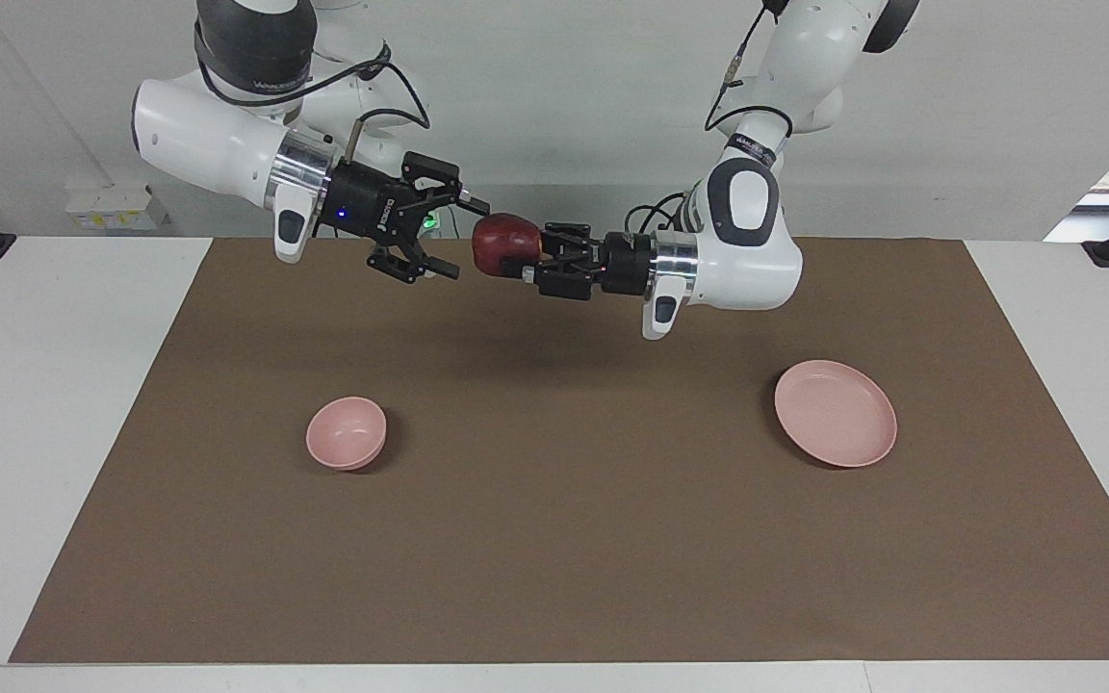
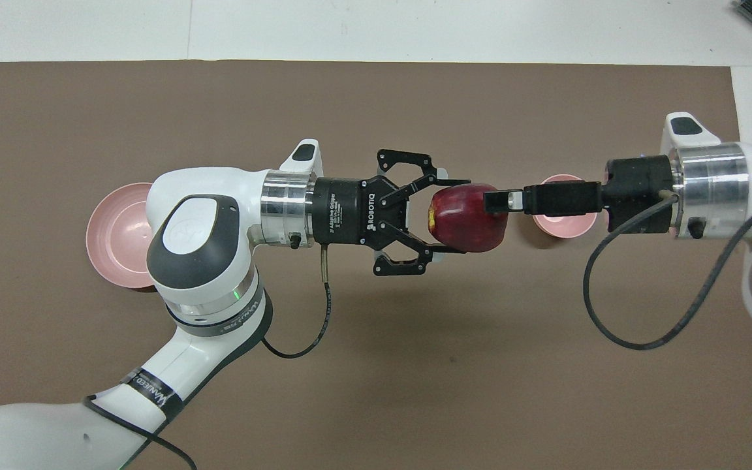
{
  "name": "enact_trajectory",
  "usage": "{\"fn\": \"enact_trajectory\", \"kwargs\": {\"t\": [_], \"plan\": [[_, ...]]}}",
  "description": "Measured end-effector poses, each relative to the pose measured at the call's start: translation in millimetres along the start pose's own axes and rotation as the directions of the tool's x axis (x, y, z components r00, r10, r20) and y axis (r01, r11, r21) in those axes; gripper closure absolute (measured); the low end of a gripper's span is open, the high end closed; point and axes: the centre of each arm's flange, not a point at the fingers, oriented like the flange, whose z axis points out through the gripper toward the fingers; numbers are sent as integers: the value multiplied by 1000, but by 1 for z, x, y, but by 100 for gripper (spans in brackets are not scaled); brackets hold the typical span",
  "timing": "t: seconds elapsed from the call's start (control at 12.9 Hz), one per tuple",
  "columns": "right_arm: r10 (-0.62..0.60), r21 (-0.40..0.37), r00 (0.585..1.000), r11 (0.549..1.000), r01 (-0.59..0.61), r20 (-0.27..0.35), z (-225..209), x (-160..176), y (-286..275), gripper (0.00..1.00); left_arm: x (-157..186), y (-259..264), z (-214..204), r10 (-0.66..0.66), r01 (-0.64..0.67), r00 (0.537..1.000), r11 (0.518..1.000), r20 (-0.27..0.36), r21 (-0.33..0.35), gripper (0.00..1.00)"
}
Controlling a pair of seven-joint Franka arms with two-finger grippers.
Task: Move apple from plate to bowl
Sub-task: 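Carry the apple toward the right gripper and grasp it with the right gripper, then open the left gripper while the right gripper pulls the apple away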
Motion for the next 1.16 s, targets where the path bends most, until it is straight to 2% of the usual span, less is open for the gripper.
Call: {"fn": "enact_trajectory", "kwargs": {"t": [0.39,0.85,0.93,1.16], "plan": [[50,63,999,997,-49,-5,6,-12,9,0,-1,-4,9,25,-25,1000,1000,-5,0,26],[71,77,998,995,-70,0,5,-30,11,1,-1,-5,11,27,-27,1000,1000,-5,1,26],[75,77,997,994,-75,-2,4,-31,13,11,-2,-5,12,27,-27,1000,1000,-3,-1,26],[75,77,997,994,-75,-3,3,-32,13,14,-2,-5,12,27,-27,1000,1000,-3,-1,26]]}}
